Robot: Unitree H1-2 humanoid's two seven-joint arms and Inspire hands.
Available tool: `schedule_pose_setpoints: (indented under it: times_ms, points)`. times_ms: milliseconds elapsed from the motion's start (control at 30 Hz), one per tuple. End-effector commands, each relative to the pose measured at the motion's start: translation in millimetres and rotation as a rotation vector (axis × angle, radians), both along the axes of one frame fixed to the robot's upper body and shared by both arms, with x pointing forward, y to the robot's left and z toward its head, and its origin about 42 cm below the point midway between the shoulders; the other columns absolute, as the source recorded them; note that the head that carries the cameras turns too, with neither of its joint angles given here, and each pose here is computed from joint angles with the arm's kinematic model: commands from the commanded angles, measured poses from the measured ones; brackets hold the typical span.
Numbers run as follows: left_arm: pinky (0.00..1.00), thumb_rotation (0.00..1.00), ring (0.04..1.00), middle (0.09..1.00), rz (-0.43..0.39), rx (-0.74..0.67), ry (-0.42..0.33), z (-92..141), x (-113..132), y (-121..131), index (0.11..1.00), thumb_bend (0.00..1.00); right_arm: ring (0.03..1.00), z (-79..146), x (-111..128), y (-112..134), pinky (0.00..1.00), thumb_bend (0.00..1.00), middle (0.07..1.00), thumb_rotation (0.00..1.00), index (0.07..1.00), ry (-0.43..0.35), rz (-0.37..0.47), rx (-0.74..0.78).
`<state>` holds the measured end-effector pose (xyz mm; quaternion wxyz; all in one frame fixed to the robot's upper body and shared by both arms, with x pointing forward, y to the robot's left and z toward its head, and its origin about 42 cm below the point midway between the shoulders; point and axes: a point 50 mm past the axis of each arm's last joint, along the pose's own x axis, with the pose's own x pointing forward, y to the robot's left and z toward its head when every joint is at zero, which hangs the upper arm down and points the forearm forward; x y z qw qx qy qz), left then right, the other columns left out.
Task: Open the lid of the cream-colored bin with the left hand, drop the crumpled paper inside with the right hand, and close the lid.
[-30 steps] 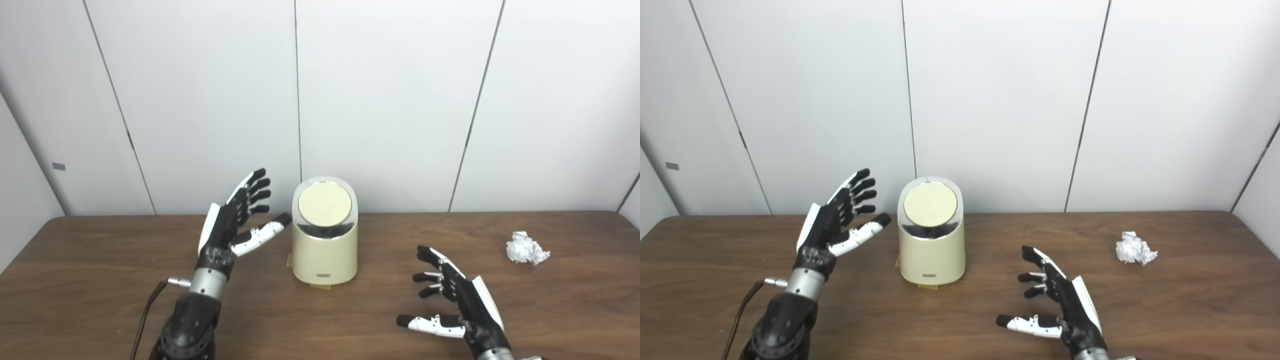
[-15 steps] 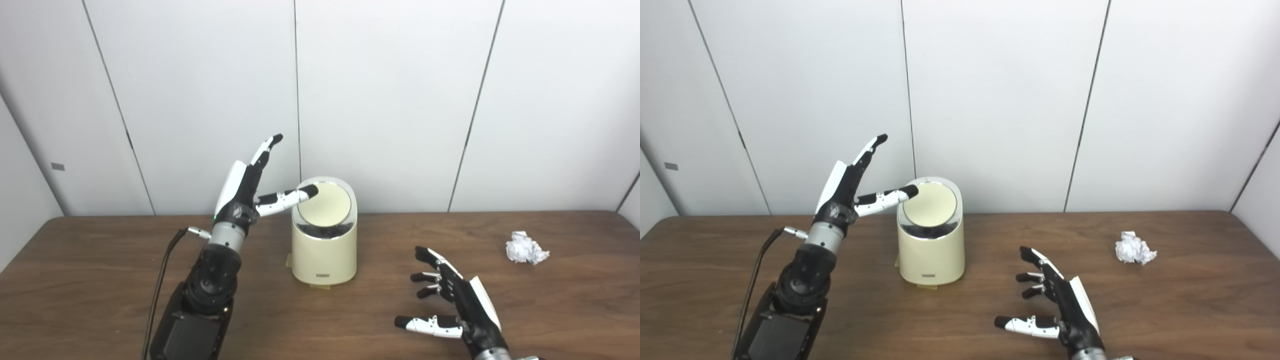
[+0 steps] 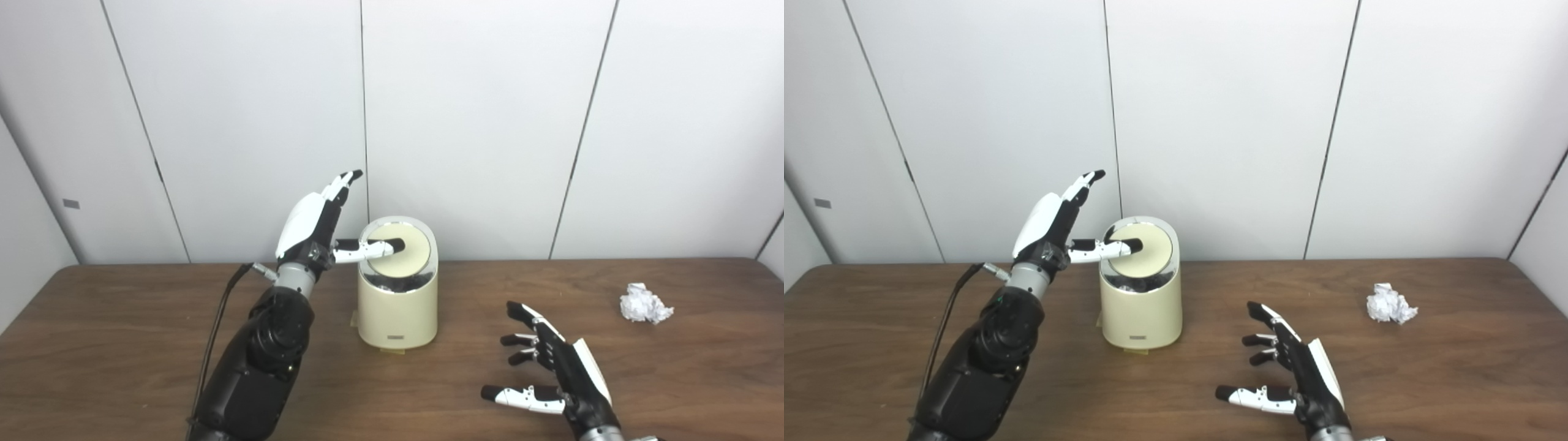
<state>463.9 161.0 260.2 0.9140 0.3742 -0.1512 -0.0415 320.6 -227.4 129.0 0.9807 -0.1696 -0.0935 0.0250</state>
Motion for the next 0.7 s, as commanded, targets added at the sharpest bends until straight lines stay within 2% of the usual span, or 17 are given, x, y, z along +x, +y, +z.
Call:
schedule_pose_setpoints:
  times_ms: [0, 300, 467, 667]
  points:
    - [0.95, 0.39, 1.000, 1.000, -0.003, 0.029, -0.085, 31, 9, -4, 1.000, 1.00, 0.708, 24, 9, 6, 0.56, 0.79, 0.876, 0.15, 0.860, -0.107, 0.022, 0.011]
    - [1.00, 0.35, 1.000, 1.000, 0.024, 0.116, -0.100, 11, 10, -2, 1.000, 1.00, 0.709, 27, 9, 9, 0.55, 0.79, 0.877, 0.16, 0.860, -0.124, 0.023, 0.008]
    - [1.00, 0.31, 1.000, 1.000, 0.015, 0.148, -0.103, 7, 12, -3, 1.000, 0.99, 0.709, 29, 9, 10, 0.55, 0.79, 0.874, 0.16, 0.862, -0.128, 0.024, 0.012]
    - [1.00, 0.31, 1.000, 1.000, 0.011, 0.260, -0.112, 9, 12, -8, 1.000, 1.00, 0.708, 30, 9, 11, 0.56, 0.79, 0.872, 0.17, 0.859, -0.129, 0.020, 0.008]
